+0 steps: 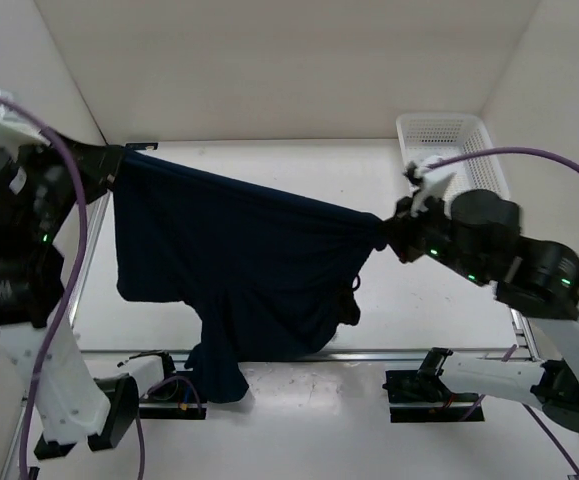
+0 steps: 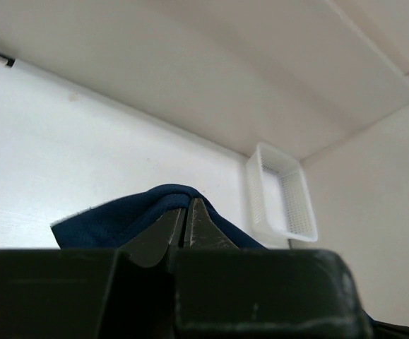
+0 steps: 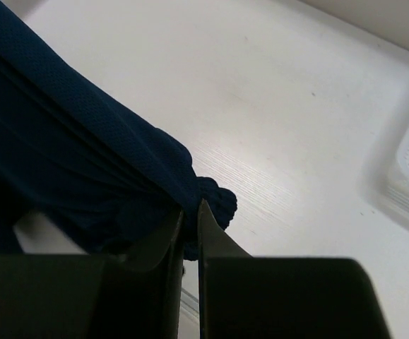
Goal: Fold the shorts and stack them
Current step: Flatten the shorts out
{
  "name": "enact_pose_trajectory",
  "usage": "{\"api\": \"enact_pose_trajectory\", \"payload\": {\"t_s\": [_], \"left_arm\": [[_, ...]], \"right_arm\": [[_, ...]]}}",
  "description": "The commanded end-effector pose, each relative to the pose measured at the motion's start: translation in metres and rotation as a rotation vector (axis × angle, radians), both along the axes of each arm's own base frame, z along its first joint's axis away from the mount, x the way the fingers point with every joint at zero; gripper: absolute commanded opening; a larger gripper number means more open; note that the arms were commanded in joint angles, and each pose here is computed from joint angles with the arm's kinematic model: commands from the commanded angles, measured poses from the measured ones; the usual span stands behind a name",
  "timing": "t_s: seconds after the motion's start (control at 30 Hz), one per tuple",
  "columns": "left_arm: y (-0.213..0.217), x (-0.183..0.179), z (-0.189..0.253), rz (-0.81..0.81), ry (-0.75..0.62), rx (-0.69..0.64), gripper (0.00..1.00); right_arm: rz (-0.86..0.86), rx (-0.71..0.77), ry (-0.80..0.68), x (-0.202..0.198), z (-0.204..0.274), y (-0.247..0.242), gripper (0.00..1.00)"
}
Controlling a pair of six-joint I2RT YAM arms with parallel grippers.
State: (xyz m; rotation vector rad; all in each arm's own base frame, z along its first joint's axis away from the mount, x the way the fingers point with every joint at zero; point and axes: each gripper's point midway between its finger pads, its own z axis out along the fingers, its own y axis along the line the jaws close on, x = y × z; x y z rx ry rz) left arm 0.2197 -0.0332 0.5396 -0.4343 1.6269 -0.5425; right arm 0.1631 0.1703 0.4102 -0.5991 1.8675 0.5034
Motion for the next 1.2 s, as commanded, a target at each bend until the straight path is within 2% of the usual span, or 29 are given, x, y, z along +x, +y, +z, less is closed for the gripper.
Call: {"api": "enact_pose_trajectory", "payload": {"t_s": [0.0,0.03,0.07,0.17,0.2,0.23,0.27,0.3,0.33,0.37,0.43,0.47,0.5,0.6,0.63,0.67,0.7,0.73,0.77,0.8,0.87,0.9,0.97,1.0,1.03,1.07,1.1,1.13,1.17], "left_arm": [[0.046,0.099,-0.050,0.140,0.151,0.057,0.10],[0.047,0.116,-0.054,0.130,0.154,0.055,0.10],[0.053,0.149,-0.085,0.123,0.241,0.061,0.10],[0.049,0.201,-0.122,0.073,0.334,0.091,0.10],[0.049,0.239,-0.166,0.050,0.435,0.094,0.10],[0.049,0.258,-0.162,0.033,0.412,0.109,0.18],[0.049,0.274,-0.179,0.010,0.447,0.110,0.35],[0.053,0.306,-0.237,-0.001,0.572,0.096,0.55],[0.052,0.319,-0.217,-0.003,0.516,0.090,0.69],[0.048,0.326,-0.230,-0.032,0.545,0.076,0.79],[0.046,0.331,-0.264,-0.039,0.635,0.035,0.84],[0.041,0.329,-0.266,-0.048,0.635,0.037,0.84],[0.043,0.325,-0.265,-0.034,0.629,0.045,0.89],[0.050,0.290,-0.230,0.019,0.571,0.097,0.89],[0.045,0.281,-0.229,0.003,0.575,0.116,0.86],[0.044,0.266,-0.251,-0.013,0.642,0.131,0.82],[0.036,0.255,-0.255,-0.034,0.660,0.144,0.75],[0.028,0.237,-0.244,-0.052,0.641,0.162,0.52],[0.012,0.219,-0.276,-0.099,0.726,0.192,0.40],[0.003,0.206,-0.287,-0.117,0.758,0.205,0.29],[-0.031,0.174,-0.297,-0.199,0.774,0.236,0.10],[-0.041,0.150,-0.335,-0.235,0.874,0.241,0.10],[-0.078,0.120,-0.354,-0.331,0.903,0.261,0.10],[-0.086,0.094,-0.385,-0.343,1.006,0.247,0.16],[-0.096,0.082,-0.397,-0.362,1.031,0.249,0.24],[-0.106,0.074,-0.407,-0.384,1.039,0.254,0.38],[-0.120,0.048,-0.429,-0.426,1.107,0.266,0.68],[-0.128,0.037,-0.437,-0.464,1.130,0.257,0.77],[-0.137,0.030,-0.444,-0.502,1.133,0.253,0.80]], "right_arm": [[-0.211,-0.257,0.000,0.042,-0.044,-0.019,0.00],[-0.229,-0.301,0.000,0.053,-0.055,-0.015,0.00],[-0.222,-0.372,0.011,0.070,-0.071,-0.004,0.00],[-0.214,-0.335,0.137,0.129,-0.116,0.015,0.00],[-0.266,-0.282,0.131,0.163,-0.117,0.007,0.00],[-0.249,-0.271,0.190,0.189,-0.138,0.019,0.00],[-0.318,-0.255,0.202,0.218,-0.143,0.006,0.00],[-0.378,-0.232,0.216,0.243,-0.148,0.003,0.08],[-0.412,-0.230,0.246,0.262,-0.155,0.001,0.26],[-0.446,-0.204,0.282,0.303,-0.161,0.001,0.46],[-0.467,-0.205,0.434,0.319,-0.197,0.006,0.64],[-0.476,-0.184,0.429,0.324,-0.189,0.008,0.69],[-0.472,-0.166,0.431,0.324,-0.186,0.011,0.71],[-0.476,-0.125,0.467,0.297,-0.191,0.004,0.78],[-0.471,-0.110,0.471,0.291,-0.194,0.004,0.78],[-0.456,-0.144,0.547,0.268,-0.225,0.000,0.78],[-0.455,-0.128,0.576,0.257,-0.232,-0.004,0.78],[-0.438,-0.073,0.573,0.241,-0.221,-0.002,0.77],[-0.420,-0.055,0.600,0.226,-0.226,-0.001,0.77],[-0.407,-0.071,0.688,0.197,-0.258,-0.004,0.76],[-0.346,0.021,0.717,0.163,-0.250,0.008,0.76],[-0.342,0.016,0.760,0.135,-0.264,0.004,0.76],[-0.339,0.028,0.807,0.106,-0.276,0.012,0.76],[-0.339,0.048,0.806,0.096,-0.274,0.013,0.76],[-0.360,0.031,0.865,0.078,-0.295,0.009,0.76],[-0.374,0.074,0.915,0.069,-0.299,0.012,0.78],[-0.377,0.107,0.949,0.059,-0.311,0.012,0.78],[-0.376,0.136,0.980,0.052,-0.315,0.015,0.78],[-0.368,0.210,1.001,0.054,-0.314,0.022,0.78]]}}
